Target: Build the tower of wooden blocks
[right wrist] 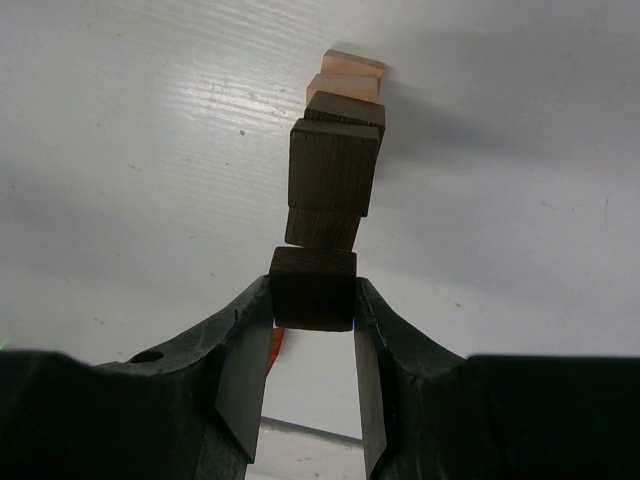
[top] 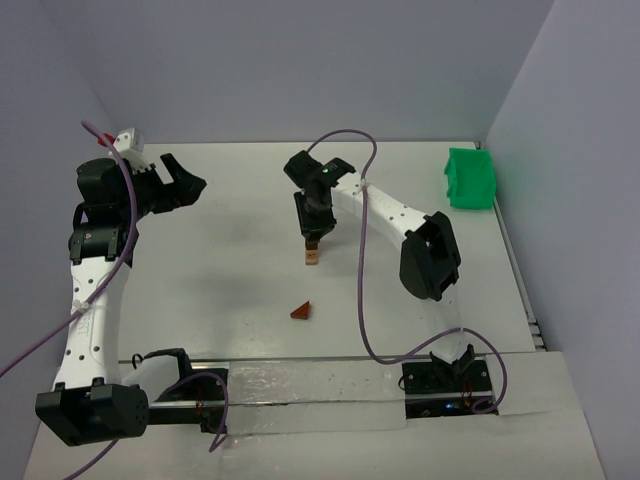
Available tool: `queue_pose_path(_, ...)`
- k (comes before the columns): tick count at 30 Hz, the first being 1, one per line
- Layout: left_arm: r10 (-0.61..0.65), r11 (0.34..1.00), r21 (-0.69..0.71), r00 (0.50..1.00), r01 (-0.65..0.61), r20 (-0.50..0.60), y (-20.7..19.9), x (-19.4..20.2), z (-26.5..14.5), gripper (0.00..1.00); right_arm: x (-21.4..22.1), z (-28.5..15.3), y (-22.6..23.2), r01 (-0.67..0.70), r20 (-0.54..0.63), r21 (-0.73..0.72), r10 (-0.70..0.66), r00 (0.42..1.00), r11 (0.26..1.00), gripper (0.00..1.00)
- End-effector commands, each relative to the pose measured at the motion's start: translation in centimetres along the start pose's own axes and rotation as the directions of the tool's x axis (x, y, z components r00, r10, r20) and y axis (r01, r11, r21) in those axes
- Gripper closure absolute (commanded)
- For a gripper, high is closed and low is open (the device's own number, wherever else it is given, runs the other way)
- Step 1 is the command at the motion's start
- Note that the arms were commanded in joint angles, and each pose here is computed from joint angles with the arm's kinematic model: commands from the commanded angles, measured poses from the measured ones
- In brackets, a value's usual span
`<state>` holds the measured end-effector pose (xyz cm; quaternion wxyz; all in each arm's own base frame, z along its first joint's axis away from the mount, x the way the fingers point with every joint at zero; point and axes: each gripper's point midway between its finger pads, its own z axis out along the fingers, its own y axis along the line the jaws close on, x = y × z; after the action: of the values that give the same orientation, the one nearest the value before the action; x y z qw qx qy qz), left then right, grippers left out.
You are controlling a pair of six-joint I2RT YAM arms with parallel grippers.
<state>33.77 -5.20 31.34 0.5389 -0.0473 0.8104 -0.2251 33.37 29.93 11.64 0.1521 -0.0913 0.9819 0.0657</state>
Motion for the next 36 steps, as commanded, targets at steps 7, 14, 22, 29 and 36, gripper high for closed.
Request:
queue_pose_path(7, 0.016, 1.000, 0.017, 0.998, -0.017, 0.058, -0.5, -1.3, -0.4, 0.01, -2.3, -2.3, 0.5, -0.012, 0.096, 0.002, 0.012, 0.995, 1.000, 0.96)
queue_pose_path(14, 0.016, 1.000, 0.026, 0.998, -0.017, 0.061, -0.6, -1.5, -0.3, 0.01, -5.0, -8.4, 0.9, -0.013, 0.273, -0.040, 0.024, 0.962, 0.999, 0.97)
queue_pose_path(22, 0.021, 1.000, 0.021, 0.997, -0.022, 0.069, -0.8, -2.0, -0.7, 0.01, -4.2, -6.0, 0.7, -0.049, 0.210, -0.039, 0.056, 0.976, 0.998, 0.99)
queue_pose_path(29, 0.013, 1.000, 0.018, 0.997, -0.015, 0.071, -0.6, -1.5, -0.6, 0.01, -2.6, -4.9, 0.4, -0.063, 0.164, -0.038, 0.068, 0.984, 0.997, 0.96)
queue_pose_path(36, 0.012, 1.000, 0.021, 0.998, -0.013, 0.065, -0.6, -1.6, -0.4, 0.01, -0.9, -2.7, 0.1, -0.070, 0.096, -0.019, 0.072, 0.993, 0.997, 0.95)
